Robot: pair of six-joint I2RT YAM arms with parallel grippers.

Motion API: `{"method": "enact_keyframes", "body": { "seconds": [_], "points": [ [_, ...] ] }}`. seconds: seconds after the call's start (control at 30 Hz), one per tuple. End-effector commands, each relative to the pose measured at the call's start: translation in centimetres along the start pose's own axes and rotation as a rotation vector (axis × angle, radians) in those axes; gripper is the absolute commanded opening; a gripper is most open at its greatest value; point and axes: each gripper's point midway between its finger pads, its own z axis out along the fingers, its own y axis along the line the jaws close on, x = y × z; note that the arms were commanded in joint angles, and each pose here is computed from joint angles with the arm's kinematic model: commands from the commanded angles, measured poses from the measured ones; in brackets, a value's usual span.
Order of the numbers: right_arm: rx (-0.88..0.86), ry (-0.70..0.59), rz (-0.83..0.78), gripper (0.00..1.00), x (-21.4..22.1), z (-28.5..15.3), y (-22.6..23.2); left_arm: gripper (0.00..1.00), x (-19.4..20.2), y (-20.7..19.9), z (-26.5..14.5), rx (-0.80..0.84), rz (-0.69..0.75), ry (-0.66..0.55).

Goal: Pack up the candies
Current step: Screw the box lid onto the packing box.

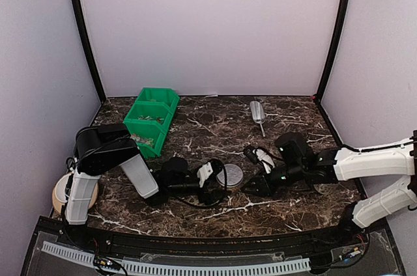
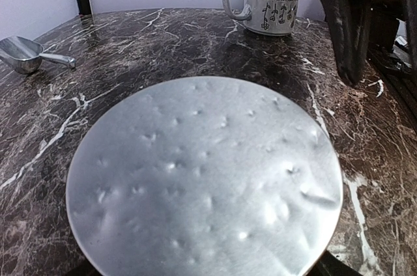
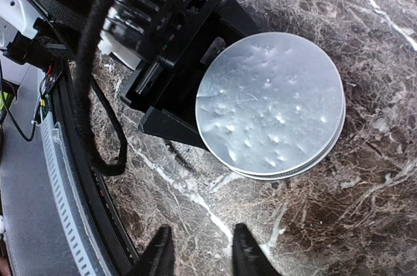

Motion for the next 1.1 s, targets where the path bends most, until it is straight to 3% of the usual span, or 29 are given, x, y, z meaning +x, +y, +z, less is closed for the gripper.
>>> {"method": "enact_keyframes", "body": {
  "seconds": [0.0, 0.1, 0.2, 0.57, 1.07],
  "points": [
    [0.075, -0.067, -0.140, 0.43, -3.0, -2.0, 0.3, 0.45, 10.7, -0.9, -2.0, 0.016, -0.069, 0.344],
    [0.147, -0.115, -0.224, 0.63, -4.4, -2.9, -0.4, 0.45, 10.6, -1.4, -2.1, 0.045, -0.062, 0.339],
    [0.203, -0.143, -0.308, 0.70, -5.4, -3.0, -1.1, 0.46, 10.6, -1.8, -2.2, 0.073, -0.052, 0.339],
    [0.104, -0.160, -0.705, 0.86, -5.5, -1.8, 1.1, 0.47, 10.6, -4.2, -2.6, 0.219, -0.021, 0.346],
    [0.009, -0.050, -0.822, 0.92, -4.7, 1.5, -0.4, 0.48, 10.8, -4.9, -2.7, 0.262, -0.019, 0.358]
  ]
}}
